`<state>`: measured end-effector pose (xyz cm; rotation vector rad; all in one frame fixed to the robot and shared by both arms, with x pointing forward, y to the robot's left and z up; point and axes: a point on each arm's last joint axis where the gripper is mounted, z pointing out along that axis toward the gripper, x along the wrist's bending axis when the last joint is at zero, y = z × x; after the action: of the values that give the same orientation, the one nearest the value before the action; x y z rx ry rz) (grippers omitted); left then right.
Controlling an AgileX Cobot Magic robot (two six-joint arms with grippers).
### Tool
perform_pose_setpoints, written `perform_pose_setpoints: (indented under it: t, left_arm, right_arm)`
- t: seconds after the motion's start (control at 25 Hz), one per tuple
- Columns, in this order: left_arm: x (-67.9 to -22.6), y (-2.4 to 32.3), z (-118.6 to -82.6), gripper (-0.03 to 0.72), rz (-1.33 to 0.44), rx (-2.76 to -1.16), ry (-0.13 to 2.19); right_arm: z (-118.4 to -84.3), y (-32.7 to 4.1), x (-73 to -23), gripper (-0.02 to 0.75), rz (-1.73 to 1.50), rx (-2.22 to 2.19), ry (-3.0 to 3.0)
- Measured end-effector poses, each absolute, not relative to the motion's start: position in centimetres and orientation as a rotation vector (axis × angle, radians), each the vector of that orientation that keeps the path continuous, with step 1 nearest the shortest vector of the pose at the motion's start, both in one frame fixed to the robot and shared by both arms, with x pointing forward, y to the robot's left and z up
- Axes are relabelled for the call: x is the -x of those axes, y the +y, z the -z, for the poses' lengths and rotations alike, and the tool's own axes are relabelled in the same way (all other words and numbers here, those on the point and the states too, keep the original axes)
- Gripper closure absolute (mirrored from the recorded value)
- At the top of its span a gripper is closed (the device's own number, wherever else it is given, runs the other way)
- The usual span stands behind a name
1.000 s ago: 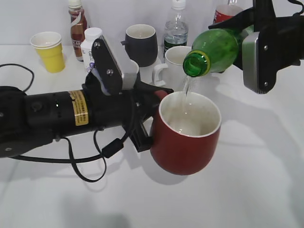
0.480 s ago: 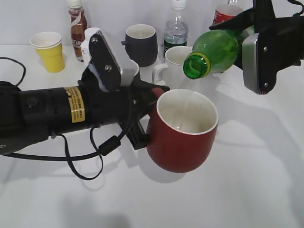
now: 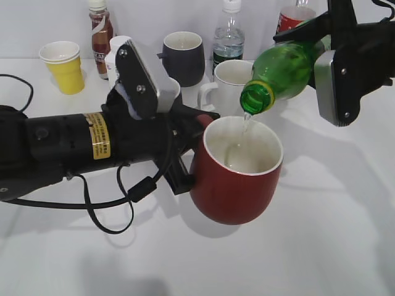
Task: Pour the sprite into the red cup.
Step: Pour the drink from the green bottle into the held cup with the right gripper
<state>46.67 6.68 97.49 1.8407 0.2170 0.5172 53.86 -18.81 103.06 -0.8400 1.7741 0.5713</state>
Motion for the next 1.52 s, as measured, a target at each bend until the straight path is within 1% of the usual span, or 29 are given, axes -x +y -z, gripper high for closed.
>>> perform_pose_setpoints:
  t: [1.52]
  left_arm:
    - [-46.75,6.91,-96.86,0.638,-0.525,-1.918,0.225]
  right_arm:
    - [-103.09,-18.88,-53.96,0.345,-0.486,0.924,1.715]
